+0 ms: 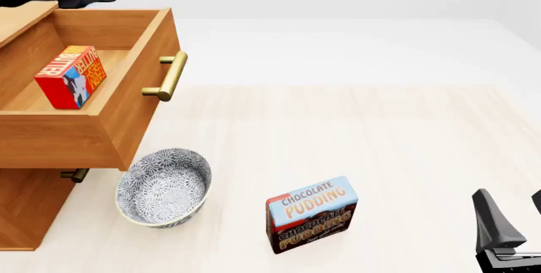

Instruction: Put the butter at the back in the top drawer of the cabinet and close it.

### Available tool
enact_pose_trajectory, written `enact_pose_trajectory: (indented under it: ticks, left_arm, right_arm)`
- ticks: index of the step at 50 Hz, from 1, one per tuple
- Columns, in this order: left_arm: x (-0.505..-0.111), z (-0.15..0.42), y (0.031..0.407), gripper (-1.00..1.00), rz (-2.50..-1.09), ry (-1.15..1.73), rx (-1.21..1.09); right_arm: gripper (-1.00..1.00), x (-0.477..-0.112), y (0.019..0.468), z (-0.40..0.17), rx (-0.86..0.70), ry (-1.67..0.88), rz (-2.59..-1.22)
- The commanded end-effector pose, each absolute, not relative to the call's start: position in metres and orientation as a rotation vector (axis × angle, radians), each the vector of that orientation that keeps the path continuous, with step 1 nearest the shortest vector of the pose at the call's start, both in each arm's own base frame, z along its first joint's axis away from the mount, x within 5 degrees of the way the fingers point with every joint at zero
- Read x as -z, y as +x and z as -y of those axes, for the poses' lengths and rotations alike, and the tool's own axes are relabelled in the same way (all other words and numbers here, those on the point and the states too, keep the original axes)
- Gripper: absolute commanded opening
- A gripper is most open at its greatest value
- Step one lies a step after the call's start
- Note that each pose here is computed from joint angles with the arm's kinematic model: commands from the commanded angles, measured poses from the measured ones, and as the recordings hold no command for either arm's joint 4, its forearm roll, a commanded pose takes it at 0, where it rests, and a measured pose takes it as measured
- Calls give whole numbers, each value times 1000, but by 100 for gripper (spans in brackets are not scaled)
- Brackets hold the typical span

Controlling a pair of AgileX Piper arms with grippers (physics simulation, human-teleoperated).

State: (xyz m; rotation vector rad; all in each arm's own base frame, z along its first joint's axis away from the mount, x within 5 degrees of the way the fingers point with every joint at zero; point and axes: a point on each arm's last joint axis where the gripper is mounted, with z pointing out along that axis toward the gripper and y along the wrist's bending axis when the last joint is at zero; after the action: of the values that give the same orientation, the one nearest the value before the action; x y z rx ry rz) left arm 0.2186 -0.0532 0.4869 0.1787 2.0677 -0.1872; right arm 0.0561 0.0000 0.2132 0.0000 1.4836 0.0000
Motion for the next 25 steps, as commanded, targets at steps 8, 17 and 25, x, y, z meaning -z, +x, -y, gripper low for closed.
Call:
enact_pose_trajectory:
  ticks: [8,17,25]
  left_arm:
    - [-477,96,216,100,-2043,302,338]
    - [-450,125,223,100,-2084,373,404]
    - [-430,145,228,100,-2119,418,436]
  right_arm:
    - [100,-213,56,0,0,0,-1484]
    - [100,-213,56,0,0,0,-1484]
    - [100,-213,56,0,0,0,-1484]
